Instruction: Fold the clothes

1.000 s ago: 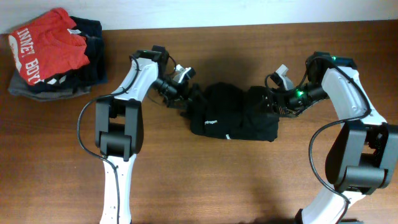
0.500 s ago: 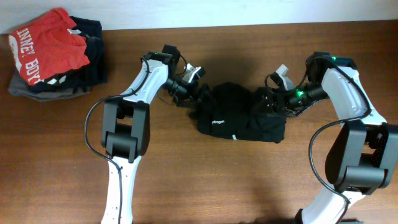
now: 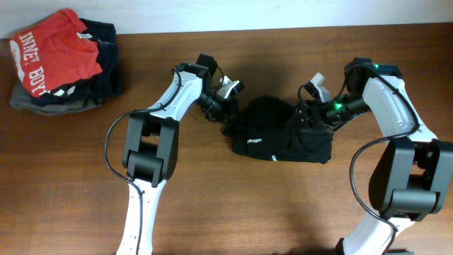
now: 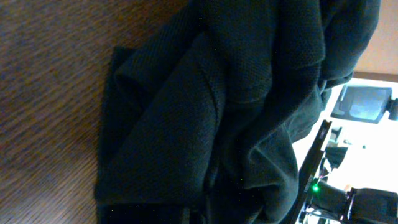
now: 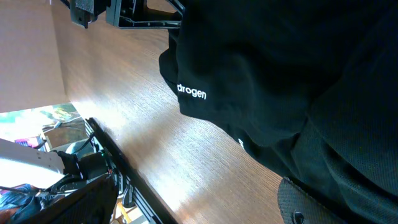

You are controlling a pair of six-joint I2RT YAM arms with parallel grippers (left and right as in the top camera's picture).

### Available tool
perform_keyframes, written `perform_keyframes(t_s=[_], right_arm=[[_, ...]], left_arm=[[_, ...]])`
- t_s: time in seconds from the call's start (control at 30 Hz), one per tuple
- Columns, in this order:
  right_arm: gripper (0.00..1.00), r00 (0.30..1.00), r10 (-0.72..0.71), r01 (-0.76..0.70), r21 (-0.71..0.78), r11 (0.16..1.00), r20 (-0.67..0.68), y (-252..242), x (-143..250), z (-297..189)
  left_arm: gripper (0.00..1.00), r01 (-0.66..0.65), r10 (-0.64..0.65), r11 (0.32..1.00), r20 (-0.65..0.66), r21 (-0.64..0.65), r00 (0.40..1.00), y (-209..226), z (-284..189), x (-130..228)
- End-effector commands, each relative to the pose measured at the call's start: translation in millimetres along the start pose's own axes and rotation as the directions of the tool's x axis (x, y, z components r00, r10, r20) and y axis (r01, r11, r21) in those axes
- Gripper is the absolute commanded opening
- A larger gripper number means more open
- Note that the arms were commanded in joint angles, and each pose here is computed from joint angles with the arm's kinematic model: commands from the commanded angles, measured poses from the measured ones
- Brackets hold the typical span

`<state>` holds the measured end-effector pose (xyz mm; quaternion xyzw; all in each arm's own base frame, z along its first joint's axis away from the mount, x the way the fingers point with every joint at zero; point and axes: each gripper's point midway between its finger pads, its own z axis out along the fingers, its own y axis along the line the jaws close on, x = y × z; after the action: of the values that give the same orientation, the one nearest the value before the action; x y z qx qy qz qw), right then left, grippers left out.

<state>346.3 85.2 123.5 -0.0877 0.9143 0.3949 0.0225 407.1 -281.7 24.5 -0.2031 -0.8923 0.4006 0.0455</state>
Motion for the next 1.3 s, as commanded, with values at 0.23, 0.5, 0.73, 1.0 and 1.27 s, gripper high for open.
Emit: perform_keyframes(t_s=[0.23,0.5,0.73,1.0,1.27], right_arm=[[0.88,0.999,-0.034,0.034,0.031,0.999,-0.004,0,-1,-1],[0.88,0.999,-0.035,0.035,0.03,0.999,-0.004,1,-1,-1],[0.88,0.999,-0.041,0.041,0.032,0.999,0.001,0,-2,-1],[0.88,0.999,-0.043,0.043,0.033,0.999,0.002,0,-3,-1],[0.88,0.999,-0.054,0.054,0.031,0.998,-0.006,3,-3,2]], left_arm=[[0.0,0.156,-0.163,0.957,-0.007,-0.245,0.987,68,-16,15],[0.0,0.275,-0.264,0.929,0.074,-0.246,0.962,111,-63,20],[0.98,0.311,-0.301,0.923,0.081,-0.224,0.95,127,-89,32],[0.99,0.308,-0.298,0.925,0.079,-0.224,0.951,129,-90,33],[0.99,0.282,-0.277,0.933,0.057,-0.221,0.959,118,-79,31]])
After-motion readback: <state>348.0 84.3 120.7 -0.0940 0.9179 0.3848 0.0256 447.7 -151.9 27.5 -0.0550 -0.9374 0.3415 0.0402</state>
